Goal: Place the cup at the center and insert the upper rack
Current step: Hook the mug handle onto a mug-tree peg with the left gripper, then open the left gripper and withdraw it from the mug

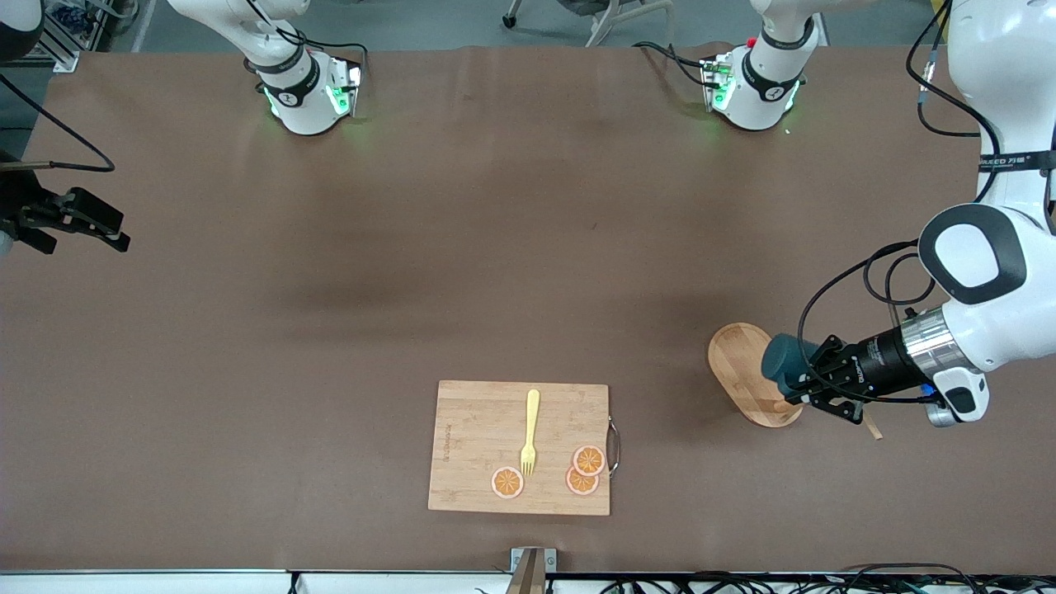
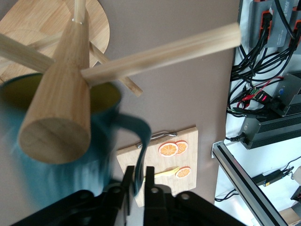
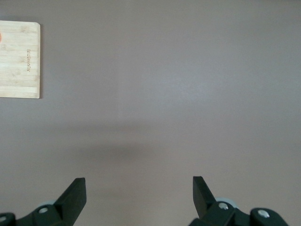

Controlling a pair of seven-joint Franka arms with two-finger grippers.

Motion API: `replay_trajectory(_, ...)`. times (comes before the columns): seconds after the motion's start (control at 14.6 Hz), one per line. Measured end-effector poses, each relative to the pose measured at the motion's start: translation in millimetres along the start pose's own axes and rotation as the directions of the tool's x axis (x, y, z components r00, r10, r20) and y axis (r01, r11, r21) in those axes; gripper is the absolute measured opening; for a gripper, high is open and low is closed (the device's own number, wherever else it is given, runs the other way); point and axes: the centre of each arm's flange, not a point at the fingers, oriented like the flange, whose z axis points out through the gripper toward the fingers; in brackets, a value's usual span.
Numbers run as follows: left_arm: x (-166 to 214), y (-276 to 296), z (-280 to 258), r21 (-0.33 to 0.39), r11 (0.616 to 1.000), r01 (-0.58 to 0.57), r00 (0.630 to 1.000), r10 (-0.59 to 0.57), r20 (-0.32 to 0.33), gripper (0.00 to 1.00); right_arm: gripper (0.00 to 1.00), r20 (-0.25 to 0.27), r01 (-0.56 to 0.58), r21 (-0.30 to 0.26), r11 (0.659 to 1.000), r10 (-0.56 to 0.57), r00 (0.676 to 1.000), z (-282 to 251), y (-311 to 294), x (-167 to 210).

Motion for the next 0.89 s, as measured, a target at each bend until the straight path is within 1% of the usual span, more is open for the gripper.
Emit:
replay_trajectory(0.07, 5.5, -0.5, -3.6, -0.006, 1.0, -0.022, 1.0, 0.022, -0.004, 0.3, 1.0, 0.0, 0.004, 0.0, 1.0, -0.004, 1.0, 0.0, -2.2, 0.1)
replay_trajectory(0.14, 11.5, -1.3, -7.3, -0.01, 0.999, -0.043, 0.999, 0.043, -0.007, 0.42, 1.0, -0.002, 0.007, 0.0, 1.0, -0.007, 1.0, -0.3, -3.7, 0.4)
replay_trajectory(0.27, 17.9, -1.6, -12.4, -0.017, 0.998, -0.059, 0.998, 0.059, -0.012, 0.61, 1.0, -0.004, 0.011, 0.0, 1.0, -0.011, 1.0, -0.9, -5.9, 0.7)
replay_trajectory(0.34, 17.8, -0.9, -13.8, -0.02, 0.998, -0.06, 0.998, 0.06, -0.013, 0.7, 1.0, -0.004, 0.013, 0.0, 1.0, -0.013, 1.0, -0.9, -7.5, 0.7)
replay_trajectory(0.41, 16.5, 0.3, -15.1, -0.023, 0.998, -0.063, 0.998, 0.063, -0.013, 0.81, 1.0, -0.005, 0.016, 0.0, 1.0, -0.016, 1.0, -0.9, -9.0, 0.8)
replay_trajectory(0.55, 13.4, 3.7, -20.1, -0.03, 0.997, -0.076, 0.997, 0.075, -0.021, 0.98, 1.0, -0.004, 0.017, 0.0, 1.0, -0.017, 1.0, -0.9, -9.3, 0.8)
replay_trajectory(0.62, 11.9, 5.7, -23.7, -0.025, 0.995, -0.097, 0.995, 0.096, -0.042, 1.0, 1.0, -0.004, 0.016, 0.0, 1.0, -0.016, 1.0, -0.9, -8.8, 0.8)
replay_trajectory(0.69, 9.9, 8.3, -27.8, -0.011, 0.992, -0.129, 0.989, 0.128, -0.077, 1.0, 1.0, -0.004, 0.016, 0.0, 1.0, -0.016, 1.0, -0.9, -8.6, 0.8)
replay_trajectory(0.82, 1.3, 13.6, -36.1, 0.038, 0.976, -0.212, 0.962, 0.216, -0.164, 1.0, 1.0, -0.006, 0.015, 0.0, 1.0, -0.015, 1.0, -1.1, -8.5, 0.9)
replay_trajectory(0.89, -5.8, 15.6, -40.1, 0.059, 0.968, -0.246, 0.948, 0.253, -0.195, 1.0, 1.0, -0.007, 0.015, 0.0, 1.0, -0.015, 1.0, -1.4, -8.5, 1.1)
